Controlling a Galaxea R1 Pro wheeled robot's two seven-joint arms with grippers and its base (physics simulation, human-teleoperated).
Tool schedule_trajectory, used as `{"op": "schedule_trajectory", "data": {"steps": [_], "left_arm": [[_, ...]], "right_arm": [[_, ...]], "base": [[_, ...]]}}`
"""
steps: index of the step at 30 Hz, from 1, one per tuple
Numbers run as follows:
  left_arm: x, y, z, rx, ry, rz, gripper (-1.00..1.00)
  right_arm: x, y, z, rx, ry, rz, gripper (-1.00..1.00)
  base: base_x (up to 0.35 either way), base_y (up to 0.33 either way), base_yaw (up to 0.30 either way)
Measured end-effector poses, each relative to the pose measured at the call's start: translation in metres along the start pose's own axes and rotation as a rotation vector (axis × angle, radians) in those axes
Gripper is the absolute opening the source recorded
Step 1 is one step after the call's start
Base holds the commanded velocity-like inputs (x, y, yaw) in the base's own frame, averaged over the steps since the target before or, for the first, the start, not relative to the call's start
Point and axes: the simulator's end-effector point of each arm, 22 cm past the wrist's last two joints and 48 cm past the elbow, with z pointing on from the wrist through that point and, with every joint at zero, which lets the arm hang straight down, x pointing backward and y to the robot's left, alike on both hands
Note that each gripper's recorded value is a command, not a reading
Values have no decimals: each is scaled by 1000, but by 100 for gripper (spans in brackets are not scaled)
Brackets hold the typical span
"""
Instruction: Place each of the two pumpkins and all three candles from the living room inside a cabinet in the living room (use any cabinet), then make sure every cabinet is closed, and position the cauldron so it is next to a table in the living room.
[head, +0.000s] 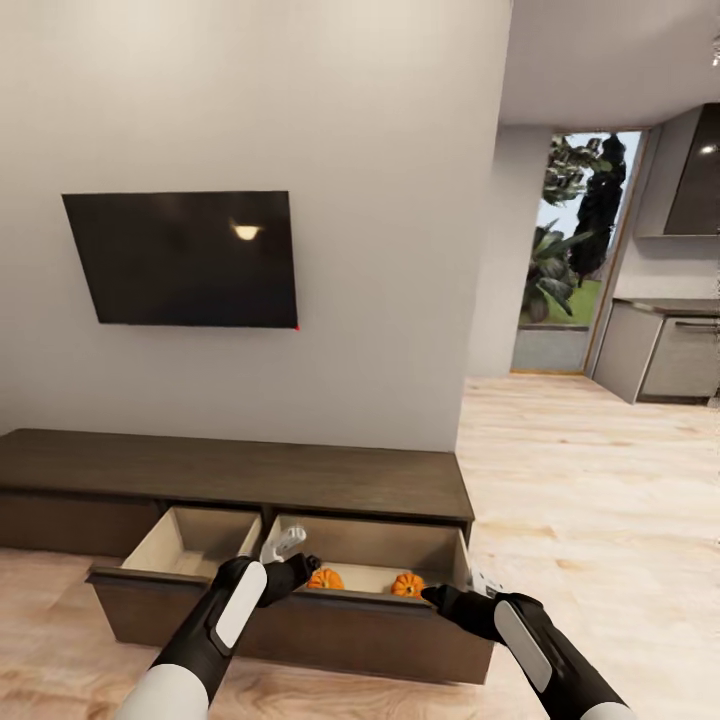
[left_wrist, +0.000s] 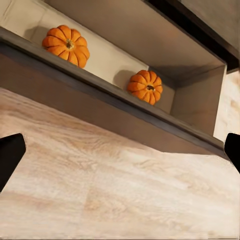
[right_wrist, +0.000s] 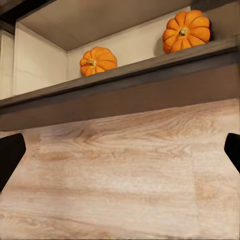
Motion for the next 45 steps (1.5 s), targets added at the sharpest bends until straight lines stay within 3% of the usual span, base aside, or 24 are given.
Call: {"op": "schedule_trajectory", "data": {"steps": [18, 26, 45], "left_arm": [[16, 15, 19, -6, -2, 1, 100], [25, 24, 30, -10, -3, 2, 100], [47, 44, 55, -16, -9, 5, 100]], "right_arm": [[16, -12, 19, -8, 0, 0, 100], [25, -3, 28, -86, -1, 1, 100], [49, -19, 53, -100, 0, 2, 100]], "base": [[-317, 0, 0], [-179, 0, 0], [-171, 0, 0]]}}
